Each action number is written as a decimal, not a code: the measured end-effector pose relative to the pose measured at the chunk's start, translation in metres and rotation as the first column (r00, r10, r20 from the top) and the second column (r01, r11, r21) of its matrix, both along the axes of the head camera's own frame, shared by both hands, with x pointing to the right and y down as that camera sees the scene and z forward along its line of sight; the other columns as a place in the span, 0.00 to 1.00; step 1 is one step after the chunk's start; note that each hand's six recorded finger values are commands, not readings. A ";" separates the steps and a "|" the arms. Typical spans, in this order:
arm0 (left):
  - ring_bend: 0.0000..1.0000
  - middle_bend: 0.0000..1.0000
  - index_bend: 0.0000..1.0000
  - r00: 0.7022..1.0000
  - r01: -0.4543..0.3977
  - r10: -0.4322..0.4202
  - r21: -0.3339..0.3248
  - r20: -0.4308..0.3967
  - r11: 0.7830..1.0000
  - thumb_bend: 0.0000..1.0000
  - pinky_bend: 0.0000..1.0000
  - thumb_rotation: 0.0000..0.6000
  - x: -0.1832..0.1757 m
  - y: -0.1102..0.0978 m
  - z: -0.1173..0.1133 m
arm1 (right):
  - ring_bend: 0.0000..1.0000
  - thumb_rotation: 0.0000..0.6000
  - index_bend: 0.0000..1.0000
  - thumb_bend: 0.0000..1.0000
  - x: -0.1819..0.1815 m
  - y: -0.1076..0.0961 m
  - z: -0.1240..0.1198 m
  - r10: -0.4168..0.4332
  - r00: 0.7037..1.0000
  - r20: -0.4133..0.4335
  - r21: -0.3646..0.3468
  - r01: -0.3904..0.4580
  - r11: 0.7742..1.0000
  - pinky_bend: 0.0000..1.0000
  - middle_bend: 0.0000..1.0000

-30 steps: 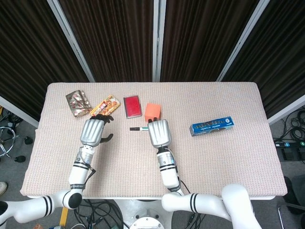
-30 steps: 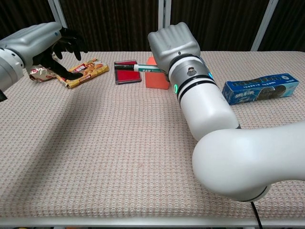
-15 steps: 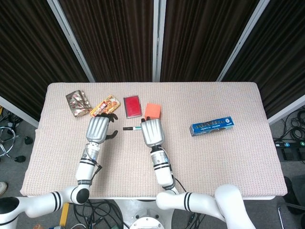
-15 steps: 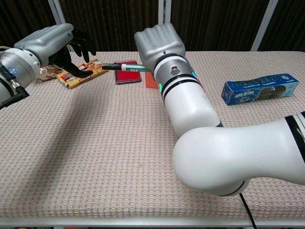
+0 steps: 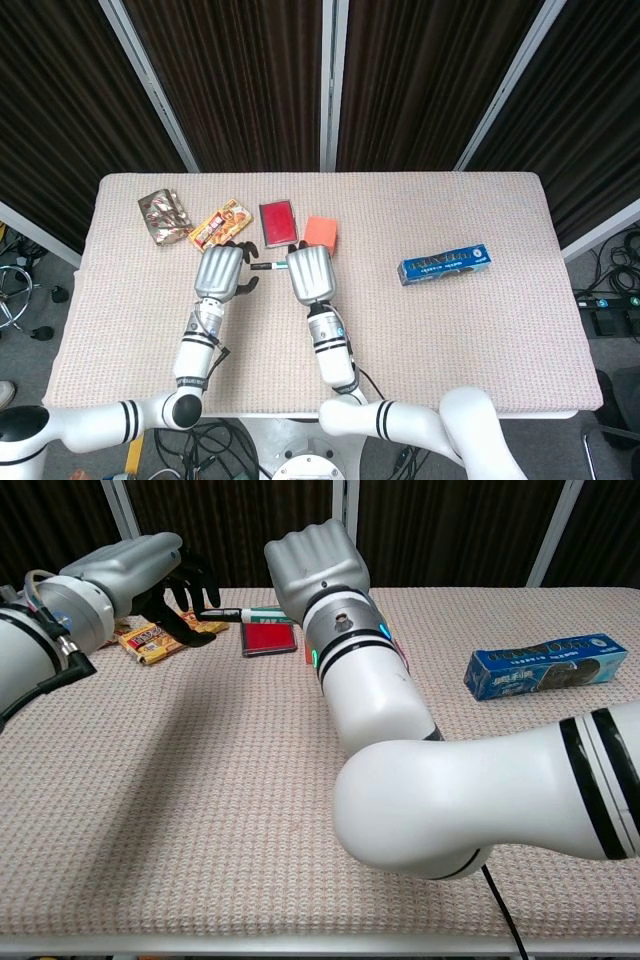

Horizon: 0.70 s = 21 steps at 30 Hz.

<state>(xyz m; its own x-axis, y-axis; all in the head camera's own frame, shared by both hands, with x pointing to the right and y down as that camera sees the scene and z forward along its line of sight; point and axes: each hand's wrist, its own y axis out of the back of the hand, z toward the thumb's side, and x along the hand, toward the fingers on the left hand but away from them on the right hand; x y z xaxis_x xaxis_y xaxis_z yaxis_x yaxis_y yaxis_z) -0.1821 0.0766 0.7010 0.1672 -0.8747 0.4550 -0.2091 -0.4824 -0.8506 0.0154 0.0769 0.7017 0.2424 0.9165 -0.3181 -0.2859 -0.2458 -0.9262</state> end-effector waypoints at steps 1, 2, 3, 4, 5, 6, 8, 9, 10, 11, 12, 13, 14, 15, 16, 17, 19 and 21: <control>0.42 0.50 0.45 1.000 0.001 -0.001 0.003 0.001 1.000 0.25 0.50 1.00 0.001 -0.001 -0.001 | 0.80 1.00 0.63 0.28 -0.001 0.000 0.000 -0.002 1.000 -0.002 0.000 0.002 1.000 0.89 0.63; 0.42 0.50 0.45 1.000 0.001 -0.001 0.005 0.003 1.000 0.26 0.50 1.00 0.001 -0.002 -0.003 | 0.80 1.00 0.63 0.28 -0.001 0.000 0.001 -0.003 1.000 -0.003 -0.001 0.003 1.000 0.89 0.63; 0.42 0.50 0.45 1.000 0.002 -0.002 0.006 0.005 1.000 0.26 0.50 1.00 0.002 -0.003 -0.004 | 0.80 1.00 0.63 0.28 -0.002 0.000 0.001 -0.003 1.000 -0.004 -0.002 0.003 1.000 0.89 0.63; 0.43 0.50 0.45 1.000 0.003 -0.003 0.008 0.007 1.000 0.26 0.51 1.00 0.002 -0.004 -0.004 | 0.80 1.00 0.63 0.28 -0.002 0.000 0.002 -0.004 1.000 -0.007 -0.004 0.004 1.000 0.89 0.63; 0.43 0.51 0.46 1.000 0.005 -0.005 0.008 0.009 1.000 0.26 0.51 1.00 0.002 -0.004 -0.005 | 0.80 1.00 0.63 0.28 -0.002 0.000 0.003 -0.004 1.000 -0.007 -0.005 0.004 1.000 0.89 0.63; 0.43 0.51 0.46 1.000 0.006 -0.006 0.007 0.009 1.000 0.26 0.52 1.00 0.002 -0.005 -0.005 | 0.80 1.00 0.63 0.28 -0.002 0.000 0.003 -0.003 1.000 -0.007 -0.008 0.003 1.000 0.89 0.63; 0.44 0.52 0.47 1.000 0.008 -0.008 0.004 0.010 1.000 0.26 0.52 1.00 0.002 -0.004 -0.005 | 0.80 1.00 0.63 0.28 -0.002 0.000 0.005 -0.003 1.000 -0.005 -0.014 0.003 1.000 0.89 0.63; 0.45 0.53 0.48 1.000 0.008 -0.008 0.002 0.011 1.000 0.26 0.53 1.00 0.003 -0.004 -0.005 | 0.80 1.00 0.63 0.28 -0.003 0.000 0.005 -0.003 1.000 -0.005 -0.015 0.003 1.000 0.89 0.63; 0.45 0.53 0.48 1.000 0.009 -0.009 0.000 0.011 1.000 0.26 0.53 1.00 0.003 -0.004 -0.004 | 0.80 1.00 0.63 0.28 -0.003 0.001 0.006 -0.002 1.000 -0.003 -0.017 0.002 1.000 0.89 0.63; 0.45 0.53 0.48 1.000 0.011 -0.011 -0.004 0.011 1.000 0.26 0.54 1.00 0.002 -0.004 -0.003 | 0.80 1.00 0.63 0.28 -0.003 0.001 0.006 -0.002 1.000 -0.001 -0.018 0.002 1.000 0.89 0.63; 0.46 0.53 0.48 1.000 0.013 -0.013 -0.007 0.010 1.000 0.26 0.54 1.00 0.002 -0.004 -0.002 | 0.80 1.00 0.63 0.28 -0.003 0.000 0.006 0.000 1.000 0.000 -0.019 0.000 1.000 0.89 0.63; 0.46 0.53 0.48 1.000 0.015 -0.015 -0.009 0.010 1.000 0.26 0.54 1.00 0.002 -0.004 -0.001 | 0.80 1.00 0.63 0.28 -0.003 0.000 0.005 0.003 1.000 0.002 -0.019 -0.003 1.000 0.89 0.63; 0.46 0.53 0.48 1.000 0.016 -0.016 -0.010 0.010 1.000 0.26 0.54 1.00 0.002 -0.004 0.000 | 0.80 1.00 0.63 0.28 -0.002 -0.001 0.005 0.005 1.000 0.003 -0.019 -0.005 1.000 0.89 0.63; 0.46 0.53 0.48 1.000 0.016 -0.016 -0.010 0.011 1.000 0.26 0.54 1.00 0.002 -0.004 0.000 | 0.80 1.00 0.63 0.28 -0.002 -0.002 0.005 0.008 1.000 0.005 -0.019 -0.008 1.000 0.89 0.63; 0.46 0.53 0.48 1.000 0.016 -0.016 -0.010 0.013 1.000 0.26 0.54 1.00 0.001 -0.004 0.000 | 0.80 1.00 0.63 0.28 -0.001 -0.003 0.004 0.012 1.000 0.006 -0.019 -0.012 1.000 0.89 0.63; 0.46 0.53 0.48 1.000 0.016 -0.015 -0.009 0.015 1.000 0.26 0.54 1.00 0.001 -0.004 0.001 | 0.80 1.00 0.63 0.28 -0.001 -0.003 0.004 0.013 1.000 0.007 -0.019 -0.013 1.000 0.89 0.63; 0.46 0.53 0.48 1.000 0.017 -0.017 -0.012 0.014 1.000 0.26 0.54 1.00 0.001 -0.004 0.002 | 0.80 1.00 0.63 0.28 0.000 -0.003 0.005 0.013 1.000 0.006 -0.022 -0.013 1.000 0.89 0.63; 0.46 0.54 0.49 1.000 0.020 -0.020 -0.013 0.012 1.000 0.27 0.54 1.00 0.001 -0.005 0.002 | 0.80 1.00 0.63 0.28 0.000 -0.003 0.005 0.012 1.000 0.006 -0.024 -0.012 1.000 0.89 0.63</control>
